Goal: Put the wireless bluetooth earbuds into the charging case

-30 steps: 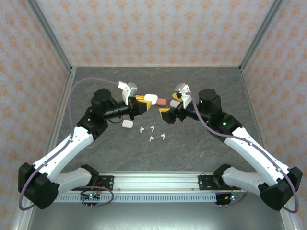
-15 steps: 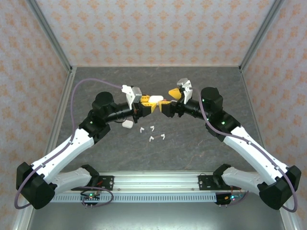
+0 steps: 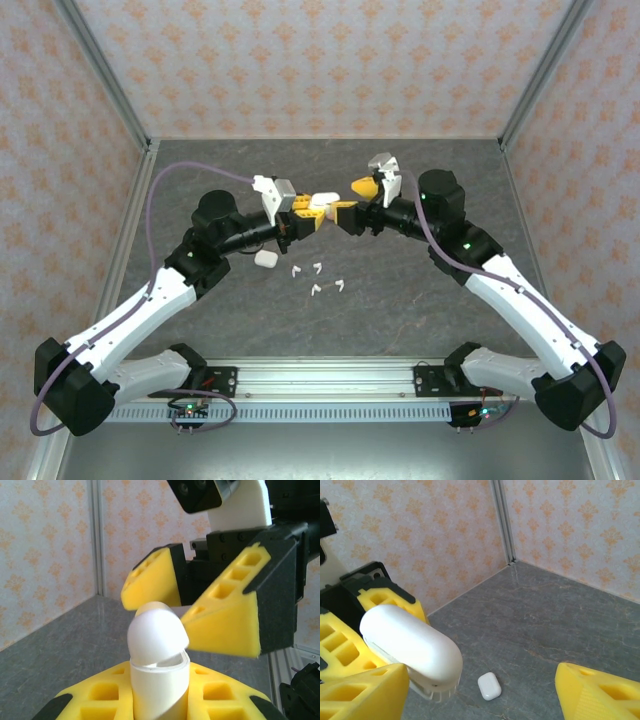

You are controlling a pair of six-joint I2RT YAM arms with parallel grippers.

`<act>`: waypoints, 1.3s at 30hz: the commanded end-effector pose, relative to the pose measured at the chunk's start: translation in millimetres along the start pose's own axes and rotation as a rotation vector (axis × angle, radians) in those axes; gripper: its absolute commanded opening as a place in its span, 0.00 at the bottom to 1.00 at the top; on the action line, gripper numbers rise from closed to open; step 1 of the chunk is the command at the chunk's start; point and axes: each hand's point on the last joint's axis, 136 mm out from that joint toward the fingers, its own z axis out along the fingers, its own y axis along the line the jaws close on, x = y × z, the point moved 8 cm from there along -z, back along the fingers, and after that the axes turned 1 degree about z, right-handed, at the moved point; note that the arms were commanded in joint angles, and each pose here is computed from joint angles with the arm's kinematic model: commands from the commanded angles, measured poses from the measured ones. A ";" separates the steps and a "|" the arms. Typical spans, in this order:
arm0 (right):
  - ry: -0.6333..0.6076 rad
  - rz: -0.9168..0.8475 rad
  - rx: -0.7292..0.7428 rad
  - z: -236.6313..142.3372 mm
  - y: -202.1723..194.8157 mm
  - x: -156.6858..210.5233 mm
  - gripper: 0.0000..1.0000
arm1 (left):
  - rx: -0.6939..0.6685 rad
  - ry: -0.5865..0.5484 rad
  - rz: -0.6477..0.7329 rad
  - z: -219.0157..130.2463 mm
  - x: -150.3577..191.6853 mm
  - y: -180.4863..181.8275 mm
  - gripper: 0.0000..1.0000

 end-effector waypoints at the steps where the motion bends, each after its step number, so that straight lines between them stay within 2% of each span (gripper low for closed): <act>1: -0.063 -0.044 0.039 -5.4 -3.0 -22.6 0.77 | 0.063 -0.027 0.048 0.8 -10.7 -9.1 0.00; 11: -0.046 -0.053 0.033 -6.2 -1.7 -24.9 0.77 | 0.046 -0.020 0.044 1.3 -8.1 -7.1 0.00; 19: -0.040 -0.052 0.121 -23.6 -1.8 -25.0 0.77 | -0.016 0.004 0.041 -3.6 0.9 -3.8 0.00; 22: -0.029 -0.026 0.195 -28.8 -7.0 -22.1 0.84 | -0.040 0.008 0.038 -8.4 5.3 -4.3 0.00; 25: -0.036 0.007 0.275 -33.7 -13.4 -17.0 1.00 | -0.059 0.019 0.033 -14.4 8.9 -5.9 0.00; 30: -0.034 0.093 0.385 -37.6 -25.1 -0.2 0.99 | -0.086 0.033 0.020 -25.5 15.1 -9.8 0.00; 33: 0.001 0.160 0.453 -36.3 -34.4 15.4 0.99 | -0.106 0.034 0.012 -32.1 18.0 -11.5 0.00; 39: 0.163 0.273 0.504 -19.6 -48.6 50.6 1.00 | -0.123 0.045 0.000 -42.6 21.5 -15.9 0.00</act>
